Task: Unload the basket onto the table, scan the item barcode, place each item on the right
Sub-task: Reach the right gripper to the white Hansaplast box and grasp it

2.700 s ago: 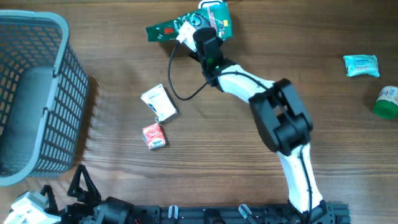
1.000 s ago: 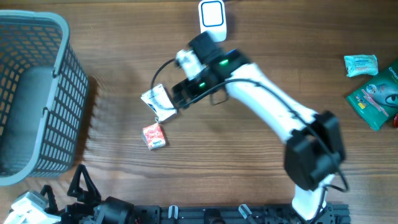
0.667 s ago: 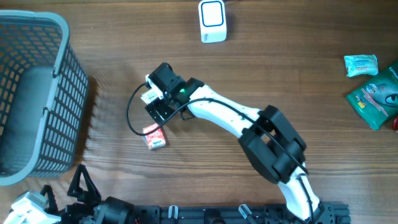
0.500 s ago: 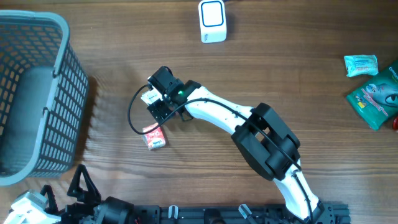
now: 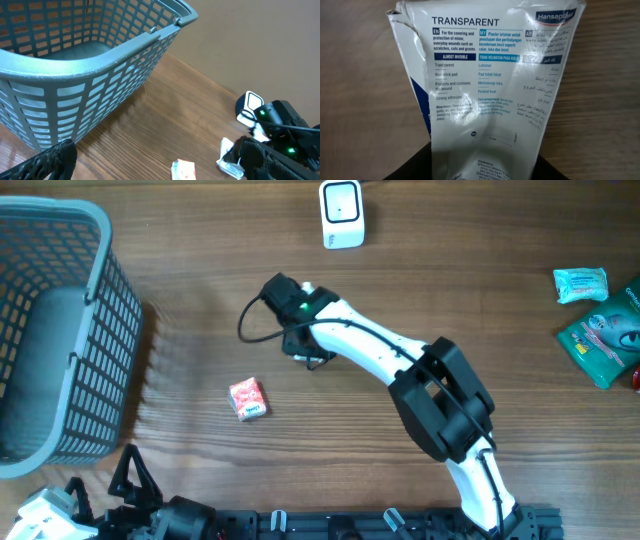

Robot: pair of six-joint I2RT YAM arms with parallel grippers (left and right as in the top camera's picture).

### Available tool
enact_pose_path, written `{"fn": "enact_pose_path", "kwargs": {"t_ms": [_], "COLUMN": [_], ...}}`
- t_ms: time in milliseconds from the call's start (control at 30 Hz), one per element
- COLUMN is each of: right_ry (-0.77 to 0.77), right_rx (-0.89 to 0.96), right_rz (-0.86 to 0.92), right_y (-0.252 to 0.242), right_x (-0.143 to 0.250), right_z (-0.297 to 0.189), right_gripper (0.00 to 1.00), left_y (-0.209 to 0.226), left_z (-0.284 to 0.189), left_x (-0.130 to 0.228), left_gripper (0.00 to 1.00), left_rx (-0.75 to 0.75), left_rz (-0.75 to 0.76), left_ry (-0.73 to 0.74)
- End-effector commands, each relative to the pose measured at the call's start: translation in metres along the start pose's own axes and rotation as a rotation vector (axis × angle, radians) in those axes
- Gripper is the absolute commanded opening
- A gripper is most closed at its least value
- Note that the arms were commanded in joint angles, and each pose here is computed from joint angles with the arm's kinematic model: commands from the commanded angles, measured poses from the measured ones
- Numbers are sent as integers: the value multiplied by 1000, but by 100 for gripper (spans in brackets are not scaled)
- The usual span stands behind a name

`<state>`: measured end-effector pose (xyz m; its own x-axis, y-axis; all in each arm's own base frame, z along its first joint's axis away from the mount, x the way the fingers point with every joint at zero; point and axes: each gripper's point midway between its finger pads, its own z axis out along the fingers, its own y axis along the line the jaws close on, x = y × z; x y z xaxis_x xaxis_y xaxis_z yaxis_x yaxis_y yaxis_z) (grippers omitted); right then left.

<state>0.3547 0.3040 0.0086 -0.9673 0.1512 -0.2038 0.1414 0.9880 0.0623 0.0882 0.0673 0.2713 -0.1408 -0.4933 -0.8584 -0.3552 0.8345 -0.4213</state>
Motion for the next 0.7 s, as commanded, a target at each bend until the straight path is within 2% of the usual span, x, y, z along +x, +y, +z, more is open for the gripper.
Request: {"fn": "enact_pose_path", "kwargs": {"t_ms": [0,33,67,133,233,267,300,333,467,500,533,567,600,633,667], "right_ry": [-19,-3,11,18,25,13,3,-6,-5,2,9,15,26,28,28], "right_rx": [8,2,-5,0,21,27,35,48,41,41,52,57,58,54,43], "right_rz": [436,493,521,542,596,595,595,594,593,590,588,588,591,591,591], "right_y": [-13,-13,-13,-14,-18,-20,-22,-25,-20,-20,-22,-23,-22,-21,-19], "right_x": [-14,-14,-14,-13,-10,-11,-12,-11,-12,-10,-8,-6,-4,-4,-5], "right_z": [-11,-11,-10,-10,-10,-10,-9,-6,18,21,22,22,21,21,22], "right_gripper": [56,64,64,51,50,57,86,100,100,96,75,59,50,51,57], "left_y": [0,0,0,0,0,0,0,0,0,0,0,0,0,0,0], "left_z": [-1,-1,-1,-1,-1,-1,-1,-1,-1,-1,-1,-1,-1,-1,-1], "left_x": [-1,-1,-1,-1,-1,-1,-1,-1,-1,-1,-1,-1,-1,-1,-1], "left_gripper": [100,100,100,100,100,100,100,100,100,100,100,100,100,100,100], "left_rx": [0,0,0,0,0,0,0,0,0,0,0,0,0,0,0], "left_rz": [-13,-13,-13,-13,-13,-13,-13,-13,-13,-13,-13,-13,-13,-13,-13], "left_ry": [-5,-5,-5,-5,-5,-5,-5,-5,-5,-5,-5,-5,-5,-5,-5]}}
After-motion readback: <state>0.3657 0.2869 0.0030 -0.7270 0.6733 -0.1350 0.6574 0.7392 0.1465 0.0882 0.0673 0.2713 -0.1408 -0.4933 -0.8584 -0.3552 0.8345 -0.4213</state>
